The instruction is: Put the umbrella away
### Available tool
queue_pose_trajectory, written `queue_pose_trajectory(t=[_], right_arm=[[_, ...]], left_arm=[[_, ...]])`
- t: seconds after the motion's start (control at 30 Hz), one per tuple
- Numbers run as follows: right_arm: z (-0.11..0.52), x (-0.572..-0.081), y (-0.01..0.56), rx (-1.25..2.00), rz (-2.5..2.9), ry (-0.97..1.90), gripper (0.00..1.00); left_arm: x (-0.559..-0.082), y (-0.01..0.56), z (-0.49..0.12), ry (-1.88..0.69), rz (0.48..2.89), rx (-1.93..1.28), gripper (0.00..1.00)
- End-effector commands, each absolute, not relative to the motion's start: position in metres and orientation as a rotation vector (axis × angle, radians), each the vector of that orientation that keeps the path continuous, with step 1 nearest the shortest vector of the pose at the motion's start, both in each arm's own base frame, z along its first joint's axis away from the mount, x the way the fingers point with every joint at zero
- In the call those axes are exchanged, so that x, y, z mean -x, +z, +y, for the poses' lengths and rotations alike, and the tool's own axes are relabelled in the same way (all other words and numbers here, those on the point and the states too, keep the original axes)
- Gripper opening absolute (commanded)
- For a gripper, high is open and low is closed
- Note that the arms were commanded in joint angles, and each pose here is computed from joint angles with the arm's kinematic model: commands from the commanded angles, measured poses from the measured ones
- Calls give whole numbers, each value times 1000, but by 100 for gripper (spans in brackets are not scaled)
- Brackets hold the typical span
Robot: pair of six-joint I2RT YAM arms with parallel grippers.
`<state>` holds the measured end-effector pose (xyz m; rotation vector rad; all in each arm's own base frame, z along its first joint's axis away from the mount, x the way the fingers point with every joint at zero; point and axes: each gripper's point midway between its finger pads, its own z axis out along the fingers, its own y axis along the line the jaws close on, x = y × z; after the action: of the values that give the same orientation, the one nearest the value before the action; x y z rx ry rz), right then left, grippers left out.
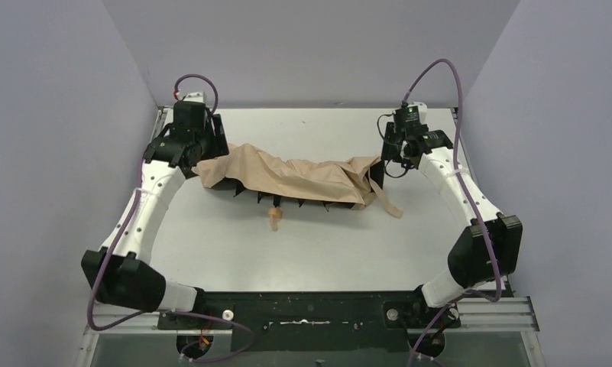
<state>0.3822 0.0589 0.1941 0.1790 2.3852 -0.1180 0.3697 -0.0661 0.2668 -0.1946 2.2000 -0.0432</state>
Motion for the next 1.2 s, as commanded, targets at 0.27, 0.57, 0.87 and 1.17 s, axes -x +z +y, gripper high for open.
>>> queue_pose_trajectory(t=[0.27,0.57,0.87,1.17], right_arm=[[29,-452,160,-230,2419,-212,48],[62,-432,86,-123,2591,-116,41],[151,-408,54,26,2644,88,41],[230,-391,42,15,2639,439,42]], left_arm=[[-438,177,4,112,2403,418,59],[-458,95,-42,40,2607,251,51],[-458,48,-126,-137,2676,44,50],[-443,46,-229,-365,2638,-234,49]])
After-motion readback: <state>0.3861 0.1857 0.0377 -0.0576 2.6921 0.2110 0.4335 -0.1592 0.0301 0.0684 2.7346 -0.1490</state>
